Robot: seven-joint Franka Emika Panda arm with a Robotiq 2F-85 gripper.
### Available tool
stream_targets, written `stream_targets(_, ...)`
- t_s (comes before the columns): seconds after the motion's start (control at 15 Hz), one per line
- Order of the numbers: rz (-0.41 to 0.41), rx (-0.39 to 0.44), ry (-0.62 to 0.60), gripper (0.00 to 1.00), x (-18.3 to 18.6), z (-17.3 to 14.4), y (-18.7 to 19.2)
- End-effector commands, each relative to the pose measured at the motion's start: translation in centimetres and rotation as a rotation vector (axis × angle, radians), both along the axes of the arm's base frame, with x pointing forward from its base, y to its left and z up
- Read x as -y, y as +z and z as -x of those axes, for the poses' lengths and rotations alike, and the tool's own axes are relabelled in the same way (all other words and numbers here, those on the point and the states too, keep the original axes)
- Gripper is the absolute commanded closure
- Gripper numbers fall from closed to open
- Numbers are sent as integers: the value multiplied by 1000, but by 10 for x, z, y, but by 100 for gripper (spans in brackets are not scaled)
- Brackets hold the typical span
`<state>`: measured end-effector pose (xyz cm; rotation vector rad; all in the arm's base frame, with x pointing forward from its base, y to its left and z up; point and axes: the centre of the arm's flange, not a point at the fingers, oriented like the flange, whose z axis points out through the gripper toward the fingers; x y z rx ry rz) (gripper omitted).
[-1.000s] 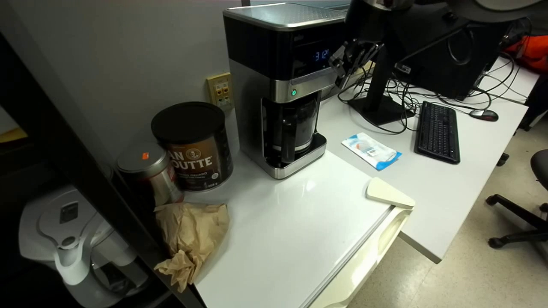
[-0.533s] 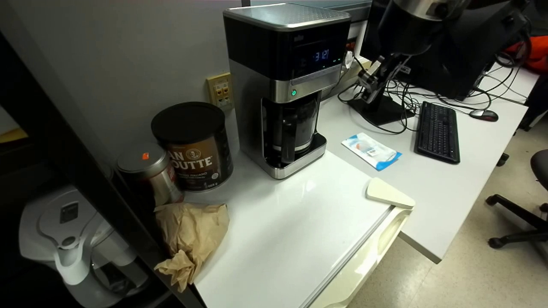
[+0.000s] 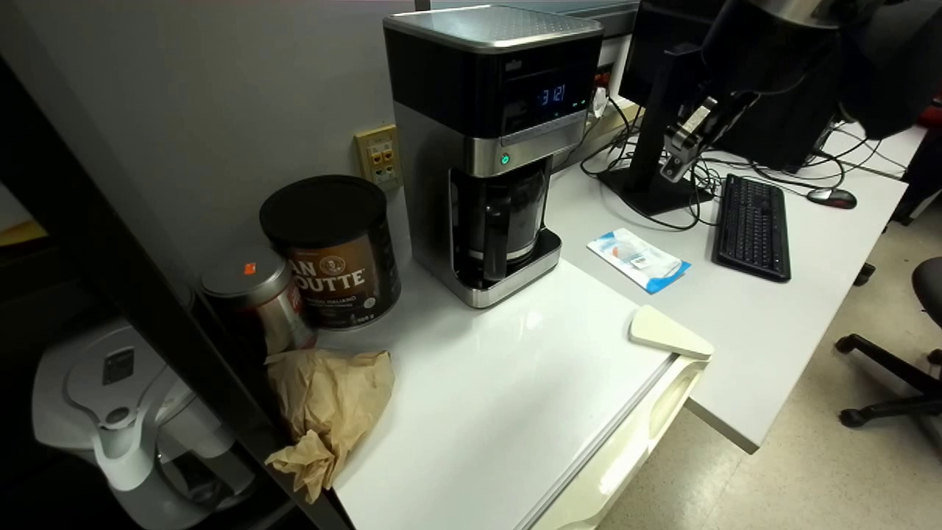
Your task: Press a button on the coffeemaker
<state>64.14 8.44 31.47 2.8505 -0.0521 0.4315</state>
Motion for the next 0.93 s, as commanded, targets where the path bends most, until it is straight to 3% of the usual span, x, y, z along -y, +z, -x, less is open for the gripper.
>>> stream_targets(0.0, 1, 0, 2, 92, 0, 1, 1)
stream_targets(0.07, 1, 0, 3, 86, 0, 1, 1)
stream_targets(0.87, 2, -1, 4, 85, 0, 2, 1)
